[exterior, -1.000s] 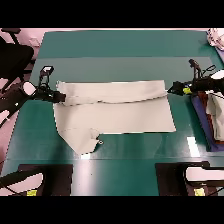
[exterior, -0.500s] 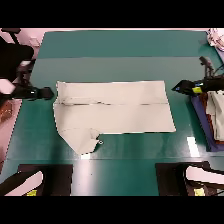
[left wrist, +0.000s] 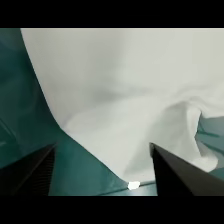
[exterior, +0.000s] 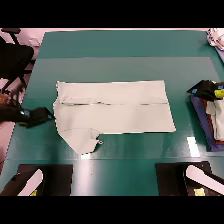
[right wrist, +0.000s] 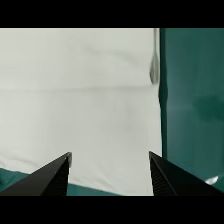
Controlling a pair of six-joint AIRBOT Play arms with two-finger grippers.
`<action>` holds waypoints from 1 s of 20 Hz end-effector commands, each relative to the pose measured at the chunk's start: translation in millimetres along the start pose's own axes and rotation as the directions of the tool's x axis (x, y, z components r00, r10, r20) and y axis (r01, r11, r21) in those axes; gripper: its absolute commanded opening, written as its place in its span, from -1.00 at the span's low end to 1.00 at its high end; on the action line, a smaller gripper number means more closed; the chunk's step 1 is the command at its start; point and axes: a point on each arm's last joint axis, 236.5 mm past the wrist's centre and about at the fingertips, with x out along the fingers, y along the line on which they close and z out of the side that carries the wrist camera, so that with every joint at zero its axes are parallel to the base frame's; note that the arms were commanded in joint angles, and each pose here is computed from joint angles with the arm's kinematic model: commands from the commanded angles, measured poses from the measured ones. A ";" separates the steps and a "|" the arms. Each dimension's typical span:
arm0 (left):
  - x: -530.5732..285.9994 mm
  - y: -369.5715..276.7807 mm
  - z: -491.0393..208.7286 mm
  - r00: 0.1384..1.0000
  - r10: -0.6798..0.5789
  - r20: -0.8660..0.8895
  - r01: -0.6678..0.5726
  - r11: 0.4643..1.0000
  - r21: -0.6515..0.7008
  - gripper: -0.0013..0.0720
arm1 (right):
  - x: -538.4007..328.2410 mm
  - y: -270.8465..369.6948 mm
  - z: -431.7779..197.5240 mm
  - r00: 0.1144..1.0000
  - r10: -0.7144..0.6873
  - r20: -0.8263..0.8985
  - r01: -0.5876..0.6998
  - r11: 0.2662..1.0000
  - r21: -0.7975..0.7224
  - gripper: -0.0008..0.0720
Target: Fold the shirts.
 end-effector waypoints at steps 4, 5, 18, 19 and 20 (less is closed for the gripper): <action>44.8 -22.4 -61.1 0.972 -0.177 -0.155 0.150 0.974 -0.169 0.87 | 28.8 -18.1 -67.9 0.990 -0.004 -0.143 0.029 0.985 0.171 0.55; 49.0 -13.8 -65.5 0.977 -0.123 -0.172 0.097 0.983 -0.157 0.87 | 30.6 -20.3 -71.7 0.993 -0.017 -0.114 0.038 0.984 0.177 0.55; 5.5 21.5 -54.6 0.976 0.185 0.115 -0.171 0.978 -0.121 0.80 | 14.6 -44.3 -76.9 0.991 -0.102 0.085 0.075 0.960 0.270 0.55; 9.9 21.4 -62.7 0.981 0.177 0.084 -0.166 0.979 -0.121 0.80 | 17.7 -46.0 -78.0 0.993 -0.096 0.071 0.073 0.958 0.278 0.55; 17.9 18.3 -67.4 0.986 0.149 0.069 -0.138 0.981 -0.134 0.87 | 20.3 -47.7 -78.6 0.994 -0.092 0.060 0.071 0.956 0.285 0.55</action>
